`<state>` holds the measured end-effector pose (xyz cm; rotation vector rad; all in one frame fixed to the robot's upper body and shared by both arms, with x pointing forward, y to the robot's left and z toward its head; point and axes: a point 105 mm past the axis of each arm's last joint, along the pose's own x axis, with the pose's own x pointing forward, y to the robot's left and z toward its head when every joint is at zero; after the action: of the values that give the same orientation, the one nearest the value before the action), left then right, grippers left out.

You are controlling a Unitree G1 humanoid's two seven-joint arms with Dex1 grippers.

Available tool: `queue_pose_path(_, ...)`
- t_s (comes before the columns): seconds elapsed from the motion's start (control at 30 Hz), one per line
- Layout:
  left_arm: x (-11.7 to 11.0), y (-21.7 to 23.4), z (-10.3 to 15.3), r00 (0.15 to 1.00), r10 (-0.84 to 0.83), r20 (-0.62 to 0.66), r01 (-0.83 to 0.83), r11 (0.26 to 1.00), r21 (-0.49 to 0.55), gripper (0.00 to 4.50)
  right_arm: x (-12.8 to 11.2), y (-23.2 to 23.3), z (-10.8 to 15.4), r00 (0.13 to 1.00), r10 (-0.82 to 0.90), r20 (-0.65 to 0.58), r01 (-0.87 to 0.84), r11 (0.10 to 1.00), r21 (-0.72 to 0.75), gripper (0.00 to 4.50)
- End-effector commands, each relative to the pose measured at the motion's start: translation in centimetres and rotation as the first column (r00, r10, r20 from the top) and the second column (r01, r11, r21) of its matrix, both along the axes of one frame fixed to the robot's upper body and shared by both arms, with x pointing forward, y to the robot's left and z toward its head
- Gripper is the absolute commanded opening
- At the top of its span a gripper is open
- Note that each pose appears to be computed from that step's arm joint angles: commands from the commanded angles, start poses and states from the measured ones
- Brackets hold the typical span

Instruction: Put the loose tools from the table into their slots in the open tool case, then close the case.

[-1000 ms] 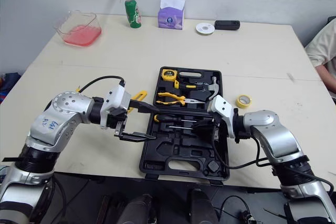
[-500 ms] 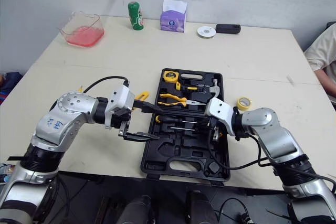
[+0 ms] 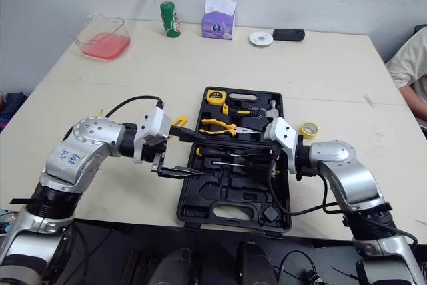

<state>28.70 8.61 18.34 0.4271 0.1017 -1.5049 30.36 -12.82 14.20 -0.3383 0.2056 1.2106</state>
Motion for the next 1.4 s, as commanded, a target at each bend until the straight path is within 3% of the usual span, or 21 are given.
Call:
queue_pose_path(0.03, -0.1, -0.1, 0.9, 0.999, -0.011, 0.032, 0.011, 1.0, -0.016, 4.5, -0.2, -0.2, 0.2, 1.0, 0.003, 0.002, -0.003, 1.0, -0.013, 0.04)
queue_pose_path(0.43, -0.2, -0.3, 0.9, 0.999, -0.038, 0.028, 0.038, 0.999, -0.008, 4.5, 0.0, -1.2, -4.0, 0.995, -0.048, -0.092, 0.029, 0.981, -0.191, 0.04)
queue_pose_path(0.53, -0.1, -0.4, 0.9, 0.999, -0.043, 0.028, 0.044, 0.999, -0.009, 4.5, 0.3, -2.7, -6.7, 0.979, -0.144, -0.146, 0.091, 0.943, -0.321, 0.04)
queue_pose_path(0.63, -0.1, -0.3, 0.7, 0.999, -0.051, 0.019, 0.051, 0.999, -0.006, 4.5, -1.1, -3.4, -9.1, 0.961, -0.155, -0.227, 0.054, 0.916, -0.397, 0.04)
queue_pose_path(0.73, 0.0, -0.2, 0.4, 0.999, -0.042, 0.016, 0.042, 0.999, 0.0, 4.5, -0.3, -2.0, -7.4, 0.978, -0.135, -0.16, 0.082, 0.95, -0.3, 0.04)
queue_pose_path(0.87, 0.7, 0.0, 0.3, 0.999, 0.041, 0.018, -0.04, 0.998, -0.041, 4.5, 0.9, -0.7, -2.0, 0.993, -0.118, 0.012, 0.118, 0.989, -0.083, 0.04)
queue_pose_path(0.97, 1.0, 1.1, -0.1, 0.992, 0.124, -0.034, -0.127, 0.988, -0.089, 4.5, 0.6, -1.5, 0.1, 0.99, -0.134, 0.046, 0.136, 0.99, -0.037, 0.04)
queue_pose_path(1.1, 1.3, 4.3, -0.5, 0.937, 0.318, -0.147, -0.342, 0.922, -0.18, 4.5, 0.3, -5.8, 2.8, 0.958, -0.276, 0.075, 0.273, 0.961, 0.053, 0.04)
queue_pose_path(1.2, 1.0, 7.2, -1.1, 0.878, 0.436, -0.2, -0.47, 0.864, -0.18, 4.5, -0.8, -8.5, 3.7, 0.939, -0.34, 0.04, 0.337, 0.939, 0.072, 0.98)
queue_pose_path(1.23, 0.8, 7.7, -1.2, 0.866, 0.455, -0.209, -0.491, 0.853, -0.179, 4.5, -1.1, -8.9, 3.9, 0.936, -0.352, 0.031, 0.349, 0.934, 0.075, 1.5)
queue_pose_path(1.33, -0.7, 17.2, -2.4, 0.612, 0.734, -0.294, -0.787, 0.599, -0.146, 4.5, -2.9, -17.2, 4.5, 0.814, -0.579, 0.048, 0.58, 0.815, -0.002, 3.06)
queue_pose_path(1.4, -2.2, 20.9, -3.1, 0.519, 0.812, -0.266, -0.852, 0.514, -0.094, 4.5, -3.9, -20.1, 4.8, 0.756, -0.654, 0.039, 0.654, 0.756, -0.004, 4.08)
